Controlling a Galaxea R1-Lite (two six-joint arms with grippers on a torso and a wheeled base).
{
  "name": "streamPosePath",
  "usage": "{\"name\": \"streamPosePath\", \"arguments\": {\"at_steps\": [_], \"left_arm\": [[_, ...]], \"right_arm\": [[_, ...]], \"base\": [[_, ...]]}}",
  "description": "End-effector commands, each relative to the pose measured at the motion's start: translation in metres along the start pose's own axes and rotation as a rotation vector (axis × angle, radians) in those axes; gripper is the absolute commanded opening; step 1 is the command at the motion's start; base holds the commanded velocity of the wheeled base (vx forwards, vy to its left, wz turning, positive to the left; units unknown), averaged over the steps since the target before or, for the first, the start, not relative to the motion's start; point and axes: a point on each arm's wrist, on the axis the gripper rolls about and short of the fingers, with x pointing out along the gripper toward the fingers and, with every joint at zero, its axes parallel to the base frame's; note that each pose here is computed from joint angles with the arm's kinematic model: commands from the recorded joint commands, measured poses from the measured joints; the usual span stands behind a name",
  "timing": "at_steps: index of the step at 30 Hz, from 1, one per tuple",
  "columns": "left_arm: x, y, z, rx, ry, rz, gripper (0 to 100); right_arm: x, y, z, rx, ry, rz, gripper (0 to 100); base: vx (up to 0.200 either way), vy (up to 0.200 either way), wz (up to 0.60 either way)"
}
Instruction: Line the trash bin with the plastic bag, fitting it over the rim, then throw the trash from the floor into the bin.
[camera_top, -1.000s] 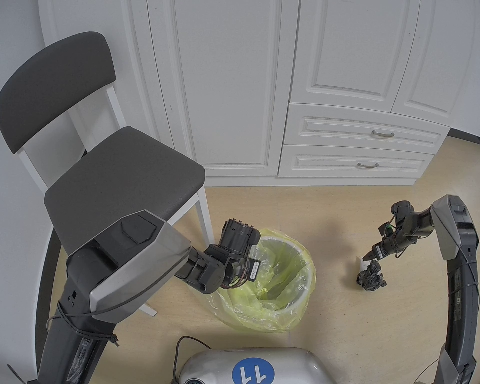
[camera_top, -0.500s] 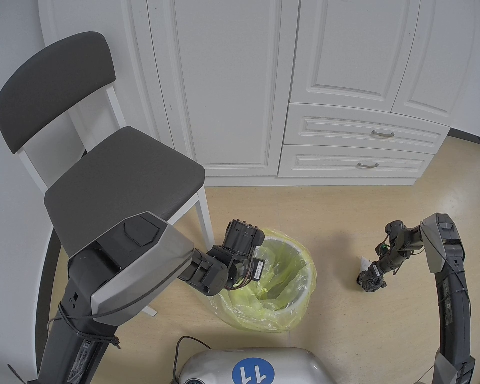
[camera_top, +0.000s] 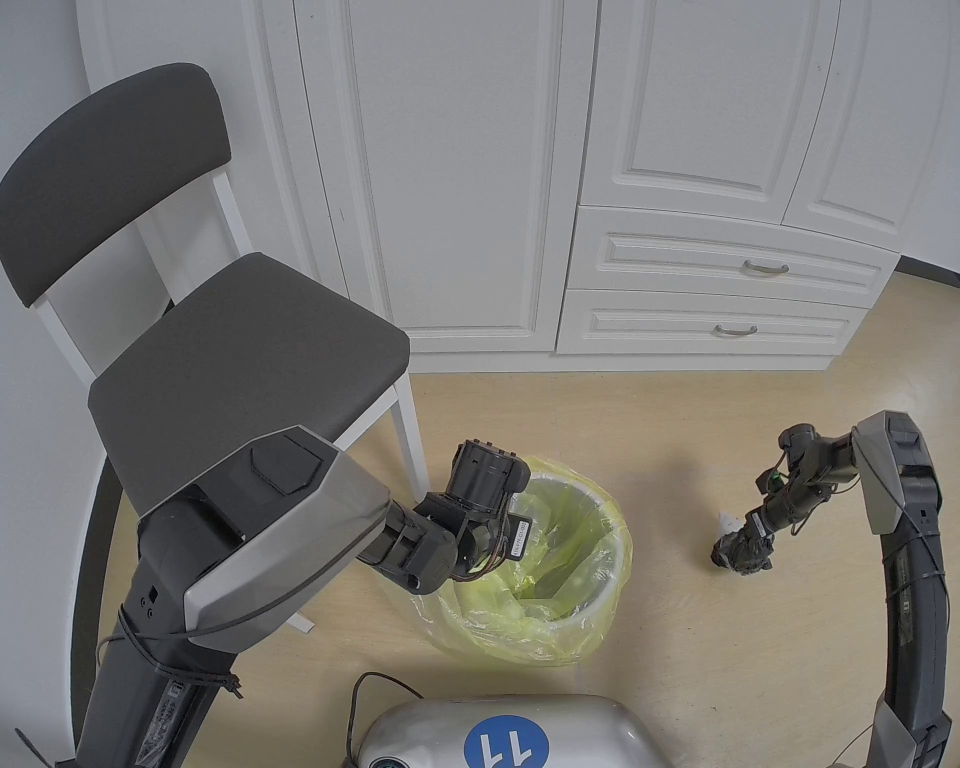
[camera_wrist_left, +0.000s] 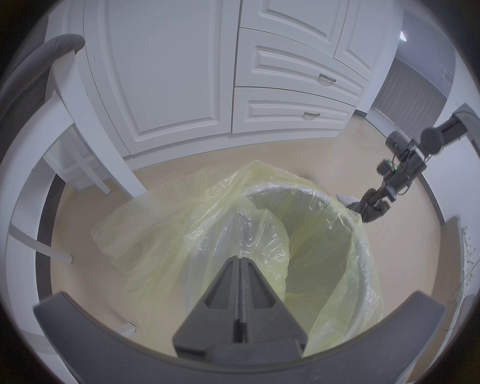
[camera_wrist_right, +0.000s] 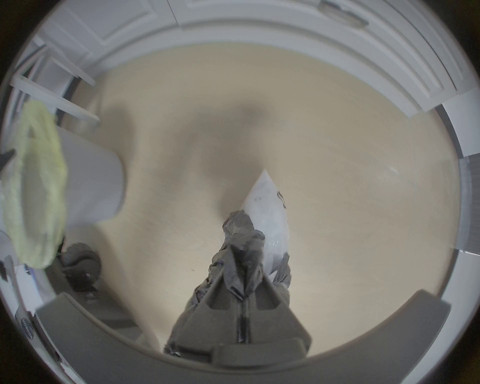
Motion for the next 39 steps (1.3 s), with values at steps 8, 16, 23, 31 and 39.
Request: {"name": "streamPosePath", "arguments": {"at_steps": [8,16,23,31,39], "left_arm": [[0.002,0.002,-0.002,-0.017,0.006,0.005,0],[0.001,0.011,-0.001,-0.039,-0.009,0.018,0],[0.002,0.015,-0.006,-0.043,-0.006,0.026,0],[0.006,0.019,-0.008,-0.048,-0.005,0.035,0],[0.015,0.022,-0.015,-0.050,0.007,0.045,0]], "right_arm": [[-0.231,0.047,0.026,-0.142,-0.369,0.241,0],[-0.252,0.158,0.016,-0.271,-0.551,0.454,0],[-0.234,0.242,0.014,-0.192,-0.775,0.653,0],[-0.190,0.295,-0.005,-0.160,-0.761,0.770,0],[-0.179,0.309,-0.016,-0.177,-0.708,0.780,0]], "base": [[0.000,0.000,0.00],[0.000,0.000,0.00],[0.000,0.000,0.00],[0.000,0.000,0.00],[0.000,0.000,0.00]]}}
